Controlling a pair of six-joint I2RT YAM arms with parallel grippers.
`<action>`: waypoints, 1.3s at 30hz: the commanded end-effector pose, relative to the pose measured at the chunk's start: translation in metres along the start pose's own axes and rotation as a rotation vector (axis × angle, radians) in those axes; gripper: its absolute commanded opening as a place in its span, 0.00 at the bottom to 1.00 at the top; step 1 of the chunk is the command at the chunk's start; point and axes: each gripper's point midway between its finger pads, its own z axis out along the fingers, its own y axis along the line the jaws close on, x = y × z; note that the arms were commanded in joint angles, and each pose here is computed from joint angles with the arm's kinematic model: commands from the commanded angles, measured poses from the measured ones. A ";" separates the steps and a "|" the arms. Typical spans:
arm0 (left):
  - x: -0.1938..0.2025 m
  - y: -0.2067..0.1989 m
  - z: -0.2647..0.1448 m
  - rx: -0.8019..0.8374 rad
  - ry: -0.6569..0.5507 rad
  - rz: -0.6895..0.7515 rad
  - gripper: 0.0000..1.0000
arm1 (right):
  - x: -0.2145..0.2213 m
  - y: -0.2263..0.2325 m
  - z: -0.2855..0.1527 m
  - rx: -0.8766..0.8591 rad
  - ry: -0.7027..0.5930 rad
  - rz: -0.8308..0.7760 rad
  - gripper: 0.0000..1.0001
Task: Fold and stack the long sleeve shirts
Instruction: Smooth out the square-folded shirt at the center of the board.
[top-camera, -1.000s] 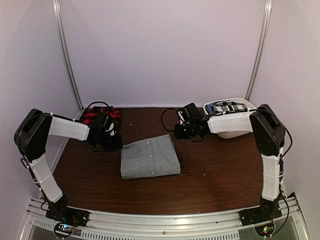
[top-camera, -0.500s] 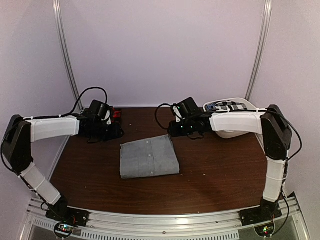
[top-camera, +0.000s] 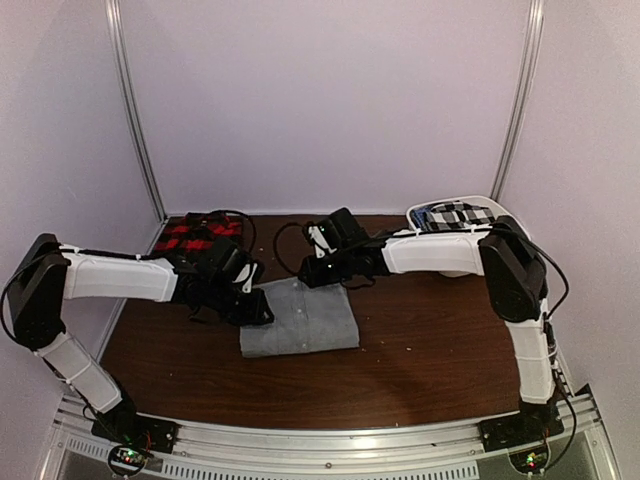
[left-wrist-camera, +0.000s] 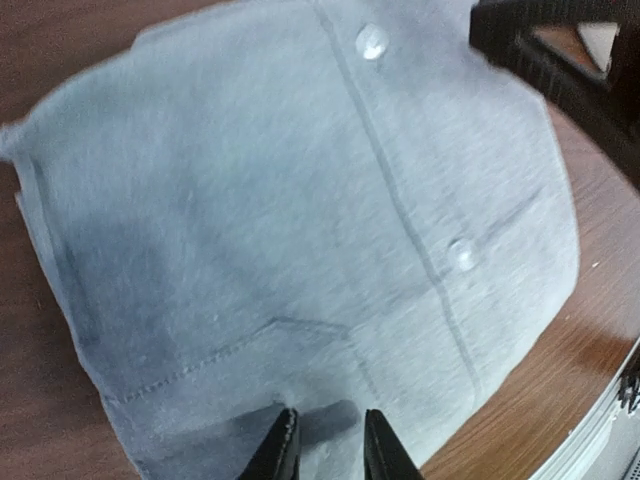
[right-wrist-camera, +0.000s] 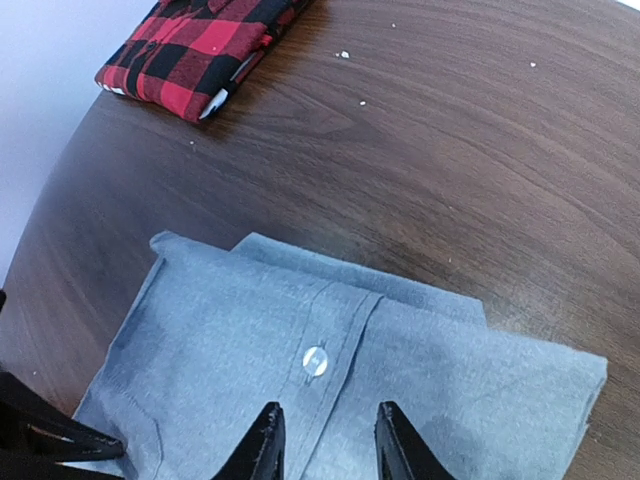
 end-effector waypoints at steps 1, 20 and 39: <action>0.030 0.009 0.012 0.002 0.065 -0.032 0.23 | 0.005 -0.003 0.027 -0.013 0.028 0.002 0.32; 0.067 0.028 0.000 -0.067 0.124 -0.030 0.21 | -0.024 -0.014 0.011 0.070 0.026 -0.008 0.34; 0.078 0.011 0.004 -0.008 0.145 -0.040 0.22 | 0.077 0.018 -0.051 0.059 0.100 -0.012 0.35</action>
